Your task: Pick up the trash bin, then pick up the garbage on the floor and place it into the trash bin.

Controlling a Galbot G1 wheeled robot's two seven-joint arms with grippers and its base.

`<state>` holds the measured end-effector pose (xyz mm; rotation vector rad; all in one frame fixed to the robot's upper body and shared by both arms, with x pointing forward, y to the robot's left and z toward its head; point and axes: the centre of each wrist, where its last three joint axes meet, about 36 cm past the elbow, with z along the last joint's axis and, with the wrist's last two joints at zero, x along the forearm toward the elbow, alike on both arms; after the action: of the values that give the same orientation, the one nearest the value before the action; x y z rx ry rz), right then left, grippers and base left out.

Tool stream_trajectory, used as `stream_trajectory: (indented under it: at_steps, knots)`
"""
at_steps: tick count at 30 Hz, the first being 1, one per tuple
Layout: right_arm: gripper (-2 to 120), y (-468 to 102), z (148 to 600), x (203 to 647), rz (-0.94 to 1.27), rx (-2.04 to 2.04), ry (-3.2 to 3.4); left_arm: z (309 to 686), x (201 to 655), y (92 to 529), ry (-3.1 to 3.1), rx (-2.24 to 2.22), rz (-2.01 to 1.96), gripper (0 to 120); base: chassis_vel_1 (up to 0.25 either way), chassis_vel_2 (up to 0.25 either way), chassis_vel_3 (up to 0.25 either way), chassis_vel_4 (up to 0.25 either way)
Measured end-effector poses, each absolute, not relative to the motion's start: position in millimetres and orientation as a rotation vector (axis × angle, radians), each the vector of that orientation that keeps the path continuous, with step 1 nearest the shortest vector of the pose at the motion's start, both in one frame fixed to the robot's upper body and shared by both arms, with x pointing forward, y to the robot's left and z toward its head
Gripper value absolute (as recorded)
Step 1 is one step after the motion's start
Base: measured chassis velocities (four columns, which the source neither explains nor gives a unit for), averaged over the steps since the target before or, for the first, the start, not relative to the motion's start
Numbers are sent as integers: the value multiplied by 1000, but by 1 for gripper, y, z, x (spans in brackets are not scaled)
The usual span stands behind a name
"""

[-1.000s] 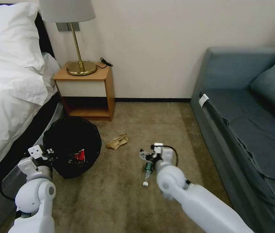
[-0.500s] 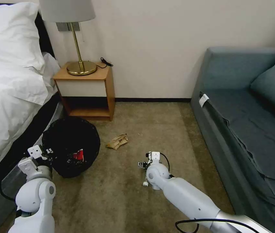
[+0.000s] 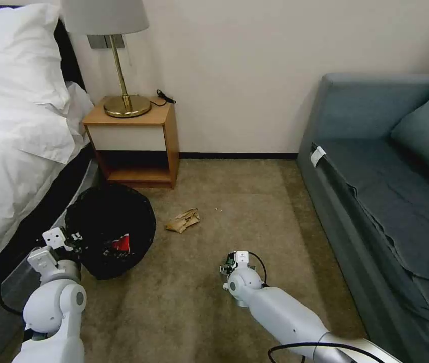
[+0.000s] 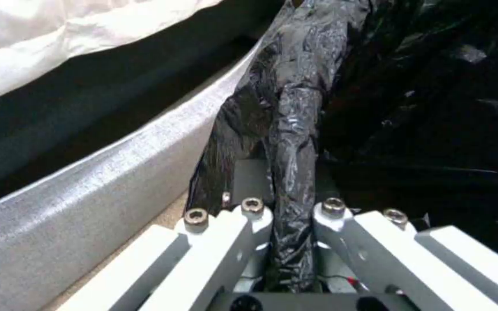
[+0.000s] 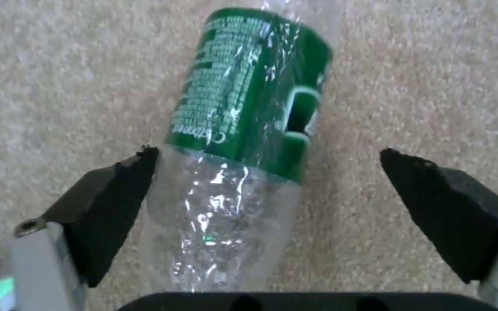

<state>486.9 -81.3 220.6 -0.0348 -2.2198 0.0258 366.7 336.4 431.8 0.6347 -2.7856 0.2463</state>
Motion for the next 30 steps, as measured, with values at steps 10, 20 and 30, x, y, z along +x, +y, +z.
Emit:
stream_trajectory:
  at_steps: [10,20,30]
  knots:
    - [61,-85,208,478,44,-22,-2229,431,368,336,-2788,637,246,3,0,0,0,0]
    - [32,-89,216,472,43,2,-2257,430,369,335,-2786,637,245,3,0,0,0,0]
    - [25,-64,375,473,-260,325,-2611,426,371,327,-2780,615,231,3,0,0,0,0]
